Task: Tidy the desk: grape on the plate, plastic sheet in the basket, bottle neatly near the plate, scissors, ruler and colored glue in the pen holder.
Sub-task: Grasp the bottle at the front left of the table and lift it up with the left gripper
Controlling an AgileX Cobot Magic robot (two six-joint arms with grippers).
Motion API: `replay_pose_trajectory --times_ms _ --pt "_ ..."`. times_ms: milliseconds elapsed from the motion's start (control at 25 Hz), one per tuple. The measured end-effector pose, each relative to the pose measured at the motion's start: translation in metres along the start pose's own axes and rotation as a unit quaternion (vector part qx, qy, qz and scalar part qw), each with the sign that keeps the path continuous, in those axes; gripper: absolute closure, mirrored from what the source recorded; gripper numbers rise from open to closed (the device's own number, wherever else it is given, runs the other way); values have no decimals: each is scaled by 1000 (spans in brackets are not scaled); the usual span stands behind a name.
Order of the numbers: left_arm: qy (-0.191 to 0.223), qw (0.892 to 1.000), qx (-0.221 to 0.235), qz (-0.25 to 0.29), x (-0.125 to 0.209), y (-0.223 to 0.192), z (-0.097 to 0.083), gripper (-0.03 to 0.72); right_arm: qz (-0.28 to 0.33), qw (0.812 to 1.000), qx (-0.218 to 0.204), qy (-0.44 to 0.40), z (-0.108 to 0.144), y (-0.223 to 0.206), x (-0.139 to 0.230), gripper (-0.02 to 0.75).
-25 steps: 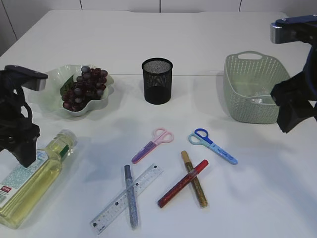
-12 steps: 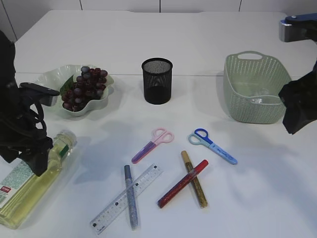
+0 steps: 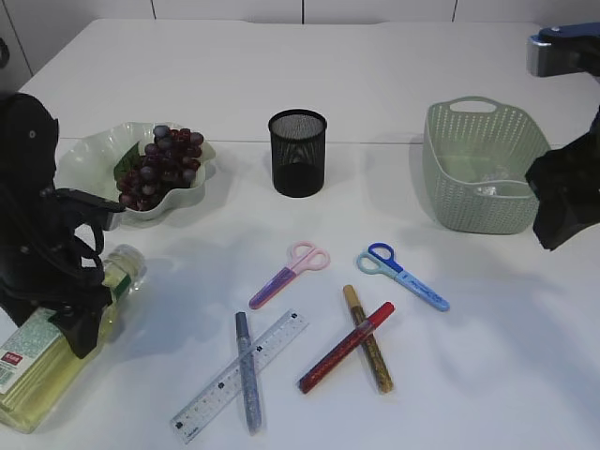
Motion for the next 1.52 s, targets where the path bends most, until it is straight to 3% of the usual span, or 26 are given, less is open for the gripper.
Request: replay_pose_trajectory --times_ms 280,600,1200,1360,1520 --pt "2 1000 3 19 0 -15 0 101 -2 1000 0 0 0 0 0 225" --pt "2 1000 3 20 -1 -14 0 240 -6 1000 6 4 -2 0 -2 225" --pt "6 1000 9 16 -2 -14 -2 247 -8 1000 8 5 -3 0 -2 225" --pt "28 999 13 13 -3 -15 -4 247 -7 1000 0 2 0 0 -2 225" --pt "26 999 8 -37 5 -9 -9 247 -4 1000 -1 1 0 0 -1 225"
Point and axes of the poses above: a point on each arm's last joint axis where the gripper is mounted, y pointing back along that axis away from the gripper, z along the wrist's bending axis when the last joint is at zero, x = y × z, the point moved 7 cm from there along -y, pointing out along that axis toward the gripper, and after that the axes turned 5 degrees about -y, right-handed, at the moved point
